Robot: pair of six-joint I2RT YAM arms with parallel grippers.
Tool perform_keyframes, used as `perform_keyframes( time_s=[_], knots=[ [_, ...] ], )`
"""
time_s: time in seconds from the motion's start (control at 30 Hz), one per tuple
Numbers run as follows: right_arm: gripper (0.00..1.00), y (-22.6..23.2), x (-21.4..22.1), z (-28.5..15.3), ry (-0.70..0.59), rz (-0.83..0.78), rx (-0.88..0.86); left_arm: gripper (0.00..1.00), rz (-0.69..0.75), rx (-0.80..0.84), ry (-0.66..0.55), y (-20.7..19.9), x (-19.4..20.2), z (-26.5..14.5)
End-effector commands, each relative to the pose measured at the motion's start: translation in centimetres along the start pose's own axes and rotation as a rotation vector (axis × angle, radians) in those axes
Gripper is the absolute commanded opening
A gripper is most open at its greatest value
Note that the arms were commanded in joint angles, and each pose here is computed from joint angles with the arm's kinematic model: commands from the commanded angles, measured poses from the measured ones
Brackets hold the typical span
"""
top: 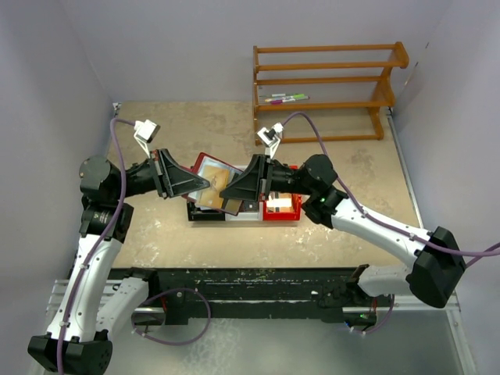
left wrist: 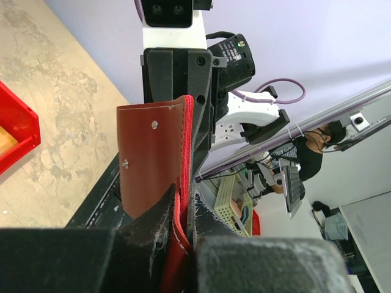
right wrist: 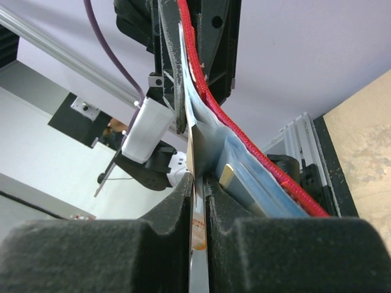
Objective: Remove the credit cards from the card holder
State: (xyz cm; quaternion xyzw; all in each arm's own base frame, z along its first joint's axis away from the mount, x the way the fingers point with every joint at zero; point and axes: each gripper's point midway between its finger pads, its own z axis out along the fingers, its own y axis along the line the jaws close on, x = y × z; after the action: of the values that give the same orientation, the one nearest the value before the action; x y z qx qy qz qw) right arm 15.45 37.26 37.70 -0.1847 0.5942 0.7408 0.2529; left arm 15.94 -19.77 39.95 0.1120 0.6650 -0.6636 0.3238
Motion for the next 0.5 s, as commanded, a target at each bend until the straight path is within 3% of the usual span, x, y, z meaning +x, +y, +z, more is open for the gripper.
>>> perform_keyframes(
  time_s=[0.0,0.27,0.47],
  knots=[
    [0.11,3.2,-1.8,-0.5,-0.057,-0.074,-0.103,0.00,0.051,0.030,-0.009,-1.4,-0.2,-0.2],
    [0.23,3.8,-2.4,-0.9,-0.073,-0.082,-0.110,0.00,0.049,0.029,-0.007,-1.3,-0.2,-0.2],
    [0.12,3.6,-2.9,-0.6,-0.080,-0.076,-0.111,0.00,0.051,0.030,-0.008,-1.4,-0.1,-0.2]
  ],
)
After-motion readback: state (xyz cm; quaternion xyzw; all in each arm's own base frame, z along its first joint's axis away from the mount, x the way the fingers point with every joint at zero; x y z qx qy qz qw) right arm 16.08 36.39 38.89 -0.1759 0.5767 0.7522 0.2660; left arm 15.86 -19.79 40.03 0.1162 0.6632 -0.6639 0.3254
